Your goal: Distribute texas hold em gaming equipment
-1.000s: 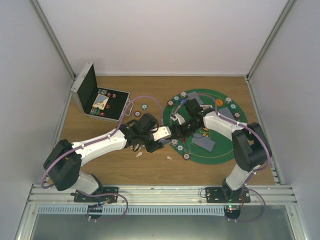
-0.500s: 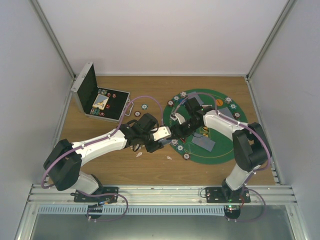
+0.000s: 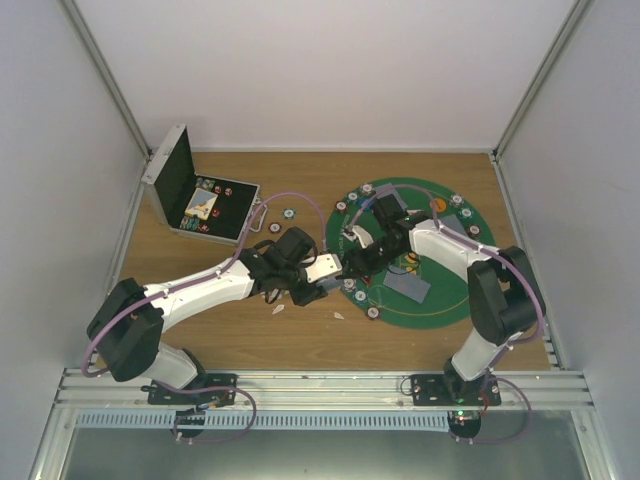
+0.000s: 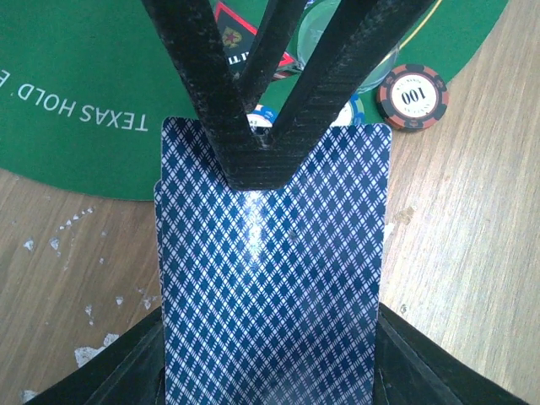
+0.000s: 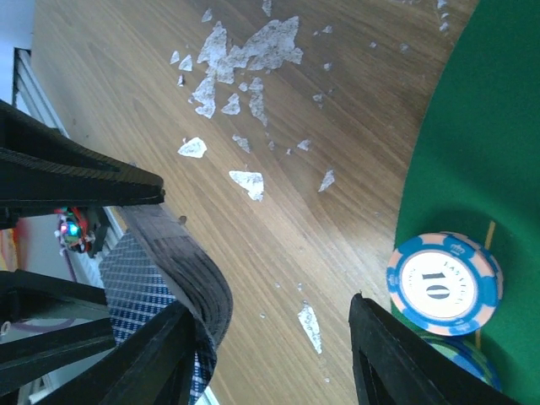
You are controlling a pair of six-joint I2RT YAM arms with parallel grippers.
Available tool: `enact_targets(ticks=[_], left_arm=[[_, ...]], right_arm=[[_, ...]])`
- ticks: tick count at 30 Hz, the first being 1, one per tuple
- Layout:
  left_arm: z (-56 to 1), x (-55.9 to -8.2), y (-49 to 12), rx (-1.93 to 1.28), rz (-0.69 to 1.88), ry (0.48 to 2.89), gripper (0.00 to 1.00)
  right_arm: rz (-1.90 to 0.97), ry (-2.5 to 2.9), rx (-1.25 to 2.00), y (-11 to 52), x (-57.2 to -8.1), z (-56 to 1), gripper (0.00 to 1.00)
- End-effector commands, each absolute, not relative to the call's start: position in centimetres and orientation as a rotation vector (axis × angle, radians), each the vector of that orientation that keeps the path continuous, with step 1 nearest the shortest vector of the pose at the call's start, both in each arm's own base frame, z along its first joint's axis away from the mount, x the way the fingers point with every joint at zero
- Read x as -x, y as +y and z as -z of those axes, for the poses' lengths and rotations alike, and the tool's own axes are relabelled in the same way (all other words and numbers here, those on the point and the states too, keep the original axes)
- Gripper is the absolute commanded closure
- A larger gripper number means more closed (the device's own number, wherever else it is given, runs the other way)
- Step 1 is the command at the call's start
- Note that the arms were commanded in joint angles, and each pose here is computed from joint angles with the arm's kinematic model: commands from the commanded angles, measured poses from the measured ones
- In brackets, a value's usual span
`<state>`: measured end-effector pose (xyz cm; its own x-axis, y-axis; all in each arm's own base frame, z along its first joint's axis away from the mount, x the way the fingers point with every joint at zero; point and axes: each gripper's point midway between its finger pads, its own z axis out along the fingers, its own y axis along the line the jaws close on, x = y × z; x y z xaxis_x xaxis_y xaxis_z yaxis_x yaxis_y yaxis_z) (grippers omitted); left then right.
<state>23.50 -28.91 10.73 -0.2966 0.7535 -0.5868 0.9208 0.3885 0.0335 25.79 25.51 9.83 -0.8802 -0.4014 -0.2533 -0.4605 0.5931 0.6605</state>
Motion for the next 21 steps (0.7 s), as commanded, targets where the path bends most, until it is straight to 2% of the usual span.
enact_targets(ticks=[1, 5, 9, 13, 21], left_arm=[[-12.2, -24.1, -29.7, -1.39, 0.457, 2.07, 0.44], [-12.2, -24.1, -29.7, -1.391, 0.46, 2.07, 0.44], [-12.2, -24.1, -29.7, -1.391, 0.46, 2.068, 0.44], [-12.3, -24.1, -29.7, -1.39, 0.462, 2.066, 0.44], [-12.3, -24.1, -29.7, -1.389, 0.46, 2.066, 0.44]], right_arm=[[-1.291, 2.684, 0.77, 25.9, -24.8, -11.4, 0.51], [-1.355, 2.673, 0.78, 26.1, -24.0, -11.6, 0.59], [-1.383, 2.673, 0.79, 26.0, -23.4, -11.8, 0.78], [-1.376, 2.677, 0.792, 25.9, -23.3, -12.0, 0.92], [-1.231, 2.749, 0.761, 24.9, -23.9, -11.2, 0.99]])
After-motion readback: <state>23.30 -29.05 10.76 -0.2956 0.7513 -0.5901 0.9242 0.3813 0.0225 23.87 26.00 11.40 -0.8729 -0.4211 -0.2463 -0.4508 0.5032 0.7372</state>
